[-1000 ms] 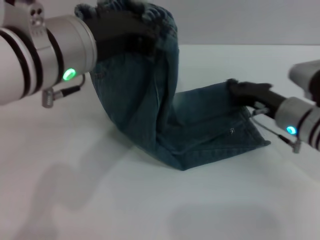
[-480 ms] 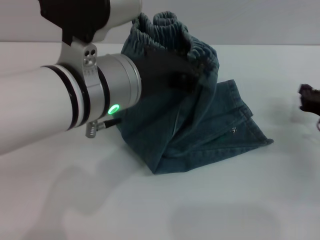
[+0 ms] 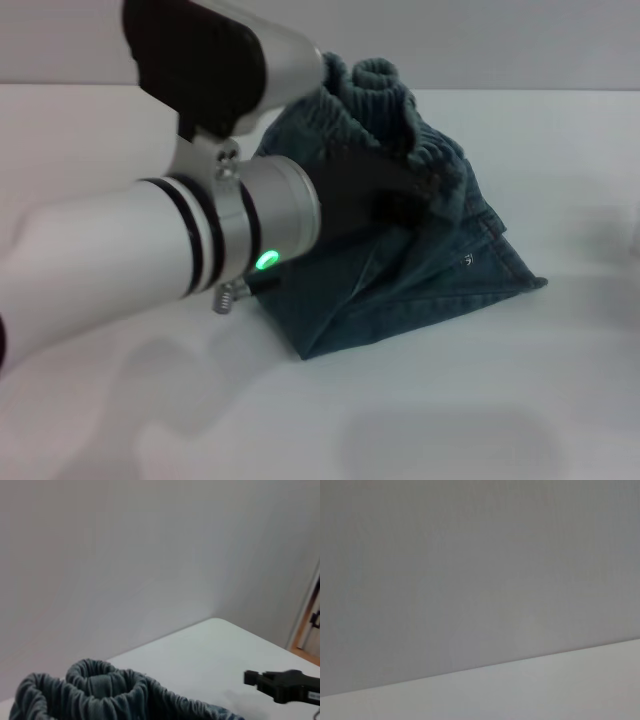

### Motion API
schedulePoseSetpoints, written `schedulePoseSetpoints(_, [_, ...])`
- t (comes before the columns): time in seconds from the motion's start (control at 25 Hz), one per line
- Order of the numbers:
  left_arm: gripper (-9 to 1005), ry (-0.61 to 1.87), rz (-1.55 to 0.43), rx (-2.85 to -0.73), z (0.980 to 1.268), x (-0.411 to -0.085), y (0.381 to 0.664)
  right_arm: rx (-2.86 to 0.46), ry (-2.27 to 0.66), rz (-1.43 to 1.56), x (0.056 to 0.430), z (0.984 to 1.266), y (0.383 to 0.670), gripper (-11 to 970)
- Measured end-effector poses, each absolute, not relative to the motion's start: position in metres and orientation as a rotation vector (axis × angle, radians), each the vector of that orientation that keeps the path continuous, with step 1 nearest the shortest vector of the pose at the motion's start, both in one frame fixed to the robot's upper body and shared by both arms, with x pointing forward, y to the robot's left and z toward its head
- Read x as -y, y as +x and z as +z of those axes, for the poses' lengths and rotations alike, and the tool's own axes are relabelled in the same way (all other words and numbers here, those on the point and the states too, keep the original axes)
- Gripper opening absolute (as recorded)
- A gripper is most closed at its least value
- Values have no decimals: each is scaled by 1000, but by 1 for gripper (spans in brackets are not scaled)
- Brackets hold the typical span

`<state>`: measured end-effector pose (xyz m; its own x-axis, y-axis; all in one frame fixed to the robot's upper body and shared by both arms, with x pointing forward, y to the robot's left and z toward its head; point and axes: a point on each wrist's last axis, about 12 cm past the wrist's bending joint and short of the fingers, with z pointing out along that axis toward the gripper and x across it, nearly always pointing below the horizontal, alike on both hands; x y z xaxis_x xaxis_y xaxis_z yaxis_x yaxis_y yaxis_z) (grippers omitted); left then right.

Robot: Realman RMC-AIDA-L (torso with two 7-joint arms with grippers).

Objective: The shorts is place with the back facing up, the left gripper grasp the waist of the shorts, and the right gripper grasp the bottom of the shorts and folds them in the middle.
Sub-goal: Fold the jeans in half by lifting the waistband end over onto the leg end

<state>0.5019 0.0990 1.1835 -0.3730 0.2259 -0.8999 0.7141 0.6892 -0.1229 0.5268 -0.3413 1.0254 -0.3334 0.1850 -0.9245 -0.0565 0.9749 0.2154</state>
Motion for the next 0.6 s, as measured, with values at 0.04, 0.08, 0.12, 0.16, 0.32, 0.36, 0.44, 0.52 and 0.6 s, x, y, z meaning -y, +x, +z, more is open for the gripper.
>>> schedulePoseSetpoints(0.04, [133, 730, -630, -1927, 1183, -99, 502, -1896, 92, 245, 341, 1025, 527, -1])
schedulePoseSetpoints(0.08, [133, 730, -630, -1927, 1183, -99, 502, -1897, 89, 244, 341, 1025, 527, -1])
schedulePoseSetpoints(0.12, [134, 730, -630, -1927, 1183, -99, 502, -1898, 86, 243, 341, 1025, 527, -1])
schedulePoseSetpoints(0.16, [134, 738, -642, -1928, 1181, -95, 502, -1899, 84, 242, 341, 1025, 527, -1])
schedulePoseSetpoints(0.32, [134, 735, -685, -1942, 1164, -85, 506, -1896, 79, 245, 341, 1026, 527, -1])
schedulePoseSetpoints(0.36, [134, 729, -692, -1940, 1160, -82, 507, -1894, 78, 246, 341, 1026, 527, -1])
schedulePoseSetpoints(0.44, [133, 719, -704, -1932, 1144, -75, 510, -1893, 76, 248, 341, 1026, 527, -1])
schedulePoseSetpoints(0.52, [133, 726, -704, -1929, 1139, -71, 511, -1892, 69, 249, 340, 1026, 526, -1])
schedulePoseSetpoints(0.6, [133, 751, -705, -1921, 1128, -63, 511, -1888, 58, 254, 339, 1027, 526, -1])
